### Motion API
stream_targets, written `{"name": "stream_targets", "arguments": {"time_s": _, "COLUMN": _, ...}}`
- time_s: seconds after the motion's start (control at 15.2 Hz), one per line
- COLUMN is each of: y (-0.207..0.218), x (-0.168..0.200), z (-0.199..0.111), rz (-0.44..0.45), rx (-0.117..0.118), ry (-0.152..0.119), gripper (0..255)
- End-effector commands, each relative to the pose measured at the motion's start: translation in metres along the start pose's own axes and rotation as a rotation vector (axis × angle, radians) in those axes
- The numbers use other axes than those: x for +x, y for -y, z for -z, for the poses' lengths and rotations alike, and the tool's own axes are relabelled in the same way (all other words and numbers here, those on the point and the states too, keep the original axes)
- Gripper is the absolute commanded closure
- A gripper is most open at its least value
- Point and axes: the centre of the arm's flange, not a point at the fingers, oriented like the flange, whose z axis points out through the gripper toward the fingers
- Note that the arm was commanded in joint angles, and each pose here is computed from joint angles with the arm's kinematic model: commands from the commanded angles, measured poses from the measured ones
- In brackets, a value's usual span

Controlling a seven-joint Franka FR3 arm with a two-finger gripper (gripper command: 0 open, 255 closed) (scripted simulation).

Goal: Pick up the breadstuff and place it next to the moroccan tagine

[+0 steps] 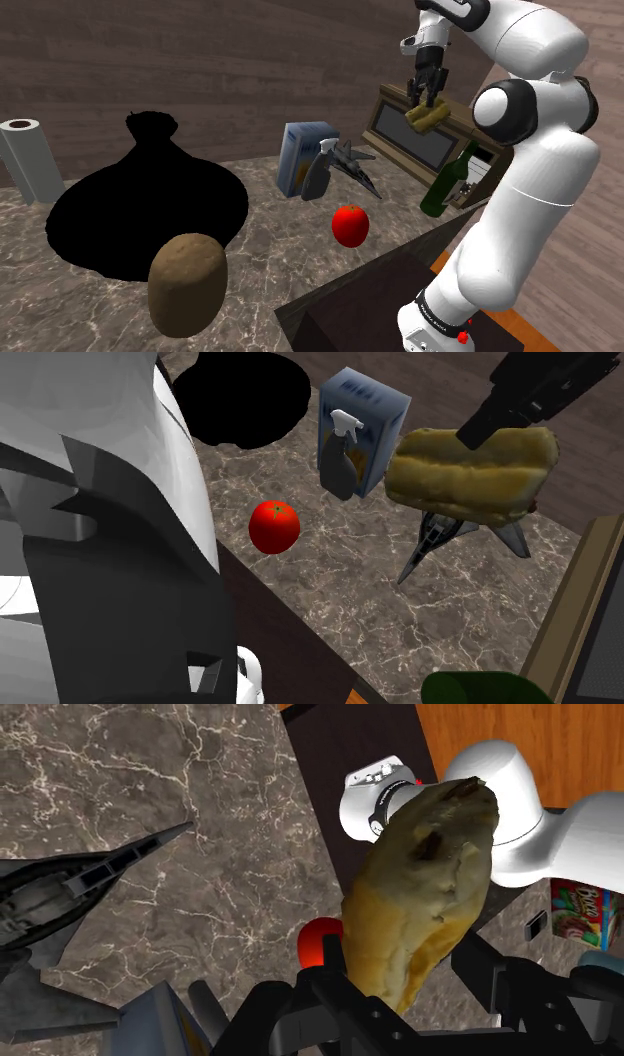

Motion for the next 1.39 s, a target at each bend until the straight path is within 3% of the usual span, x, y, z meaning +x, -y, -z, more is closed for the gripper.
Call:
{"name": "stream_targets", "arguments": {"time_s": 0.0, "y": 0.005, "x": 0.001, "z": 0.008, "rz": 0.0, "rx": 0.0, "ry": 0.0, "gripper": 255}}
{"name": "stream_targets", "arguments": {"time_s": 1.32, "y": 0.112, "x": 0.233, "z": -0.062, "rz": 0.0, "rx": 0.0, "ry": 0.0, "gripper": 255}}
